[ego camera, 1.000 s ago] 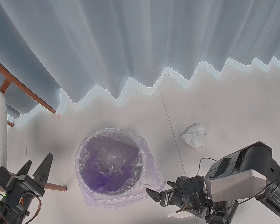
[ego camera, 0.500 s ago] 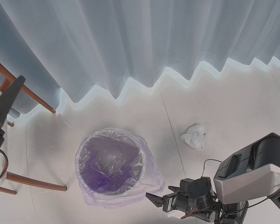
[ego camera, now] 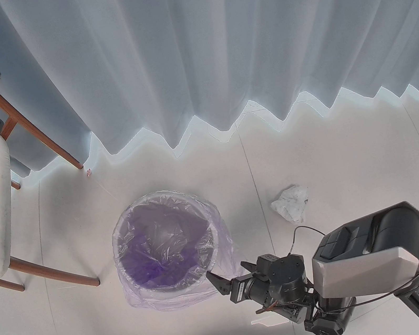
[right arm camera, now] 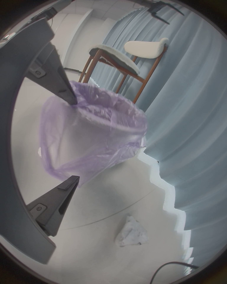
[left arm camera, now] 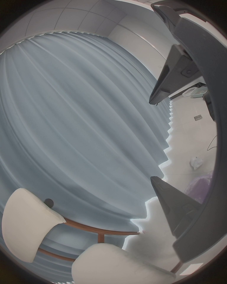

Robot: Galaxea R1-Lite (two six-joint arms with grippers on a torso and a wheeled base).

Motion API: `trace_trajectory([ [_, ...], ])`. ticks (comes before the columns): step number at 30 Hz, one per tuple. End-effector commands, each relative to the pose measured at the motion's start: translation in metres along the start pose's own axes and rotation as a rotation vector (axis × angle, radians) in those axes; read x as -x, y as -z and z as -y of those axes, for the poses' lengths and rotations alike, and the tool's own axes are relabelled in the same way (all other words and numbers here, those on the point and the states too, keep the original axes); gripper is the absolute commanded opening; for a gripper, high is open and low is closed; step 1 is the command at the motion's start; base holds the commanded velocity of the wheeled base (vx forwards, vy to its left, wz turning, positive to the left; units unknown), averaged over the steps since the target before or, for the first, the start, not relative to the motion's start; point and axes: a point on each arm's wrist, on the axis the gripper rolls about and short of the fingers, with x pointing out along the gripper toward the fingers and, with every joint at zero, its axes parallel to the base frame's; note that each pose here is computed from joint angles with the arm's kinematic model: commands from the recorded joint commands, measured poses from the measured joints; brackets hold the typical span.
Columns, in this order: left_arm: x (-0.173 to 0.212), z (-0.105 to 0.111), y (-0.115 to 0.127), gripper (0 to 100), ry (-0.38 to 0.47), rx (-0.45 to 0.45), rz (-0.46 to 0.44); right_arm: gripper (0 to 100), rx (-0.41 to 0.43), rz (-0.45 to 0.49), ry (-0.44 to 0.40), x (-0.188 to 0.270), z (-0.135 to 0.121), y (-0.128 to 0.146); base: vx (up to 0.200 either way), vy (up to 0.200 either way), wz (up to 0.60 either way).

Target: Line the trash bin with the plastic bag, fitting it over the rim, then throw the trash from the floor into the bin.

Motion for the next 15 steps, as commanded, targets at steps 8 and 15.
trace_trajectory([
  [8, 0.005, 0.004, -0.007, 100, 0.012, -0.004, 0.023, 100, 0.099, 0.037, 0.078, -0.025, 0.044, 0.015, 0.000, 0.000, 0.00],
  [15, 0.005, 0.004, -0.006, 100, 0.013, -0.002, 0.019, 100, 0.110, 0.050, 0.023, -0.026, 0.041, 0.000, 0.000, 0.000, 0.00],
])
